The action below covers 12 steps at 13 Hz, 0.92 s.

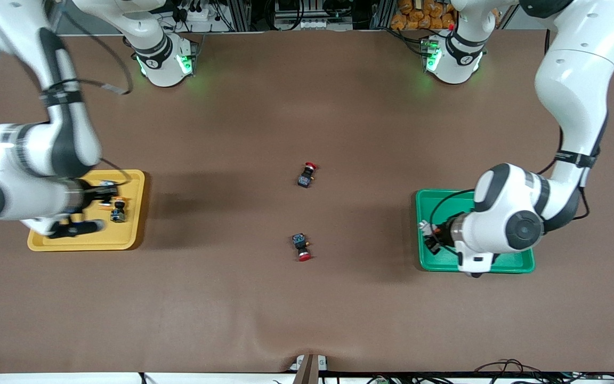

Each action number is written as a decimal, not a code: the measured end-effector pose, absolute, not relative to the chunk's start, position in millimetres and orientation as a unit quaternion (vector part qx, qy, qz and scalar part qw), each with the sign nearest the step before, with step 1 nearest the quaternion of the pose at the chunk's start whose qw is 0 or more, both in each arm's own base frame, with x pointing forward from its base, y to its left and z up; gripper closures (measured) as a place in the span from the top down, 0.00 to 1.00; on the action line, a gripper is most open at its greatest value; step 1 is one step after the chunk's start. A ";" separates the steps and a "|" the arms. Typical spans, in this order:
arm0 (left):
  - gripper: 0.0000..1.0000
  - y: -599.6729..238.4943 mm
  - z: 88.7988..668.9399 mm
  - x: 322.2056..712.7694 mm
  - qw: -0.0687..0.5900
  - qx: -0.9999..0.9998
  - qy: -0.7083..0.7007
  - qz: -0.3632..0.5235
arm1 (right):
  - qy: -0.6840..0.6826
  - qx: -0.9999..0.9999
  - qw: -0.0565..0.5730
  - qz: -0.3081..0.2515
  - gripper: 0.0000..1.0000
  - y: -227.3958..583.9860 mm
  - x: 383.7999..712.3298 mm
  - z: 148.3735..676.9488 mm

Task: Place green and yellow buttons in trays
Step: 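Carry the buttons to the matching trays and open both grippers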

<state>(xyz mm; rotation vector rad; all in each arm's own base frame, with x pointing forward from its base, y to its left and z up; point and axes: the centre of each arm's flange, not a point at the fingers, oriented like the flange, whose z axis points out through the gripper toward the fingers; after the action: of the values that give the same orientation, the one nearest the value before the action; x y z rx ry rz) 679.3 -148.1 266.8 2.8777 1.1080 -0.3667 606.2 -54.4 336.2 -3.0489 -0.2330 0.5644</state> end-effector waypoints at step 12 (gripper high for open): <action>0.99 -95.5 291.5 699.6 0.049 0.936 0.337 -0.090 | -0.153 -0.980 0.035 0.121 1.00 -154.0 609.8 281.3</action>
<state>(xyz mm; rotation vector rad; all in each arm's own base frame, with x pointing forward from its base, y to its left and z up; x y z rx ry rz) 699.6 -95.5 291.5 2.8513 1.0264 -0.2730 609.8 -154.0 281.3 -3.0131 -0.4690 0.3731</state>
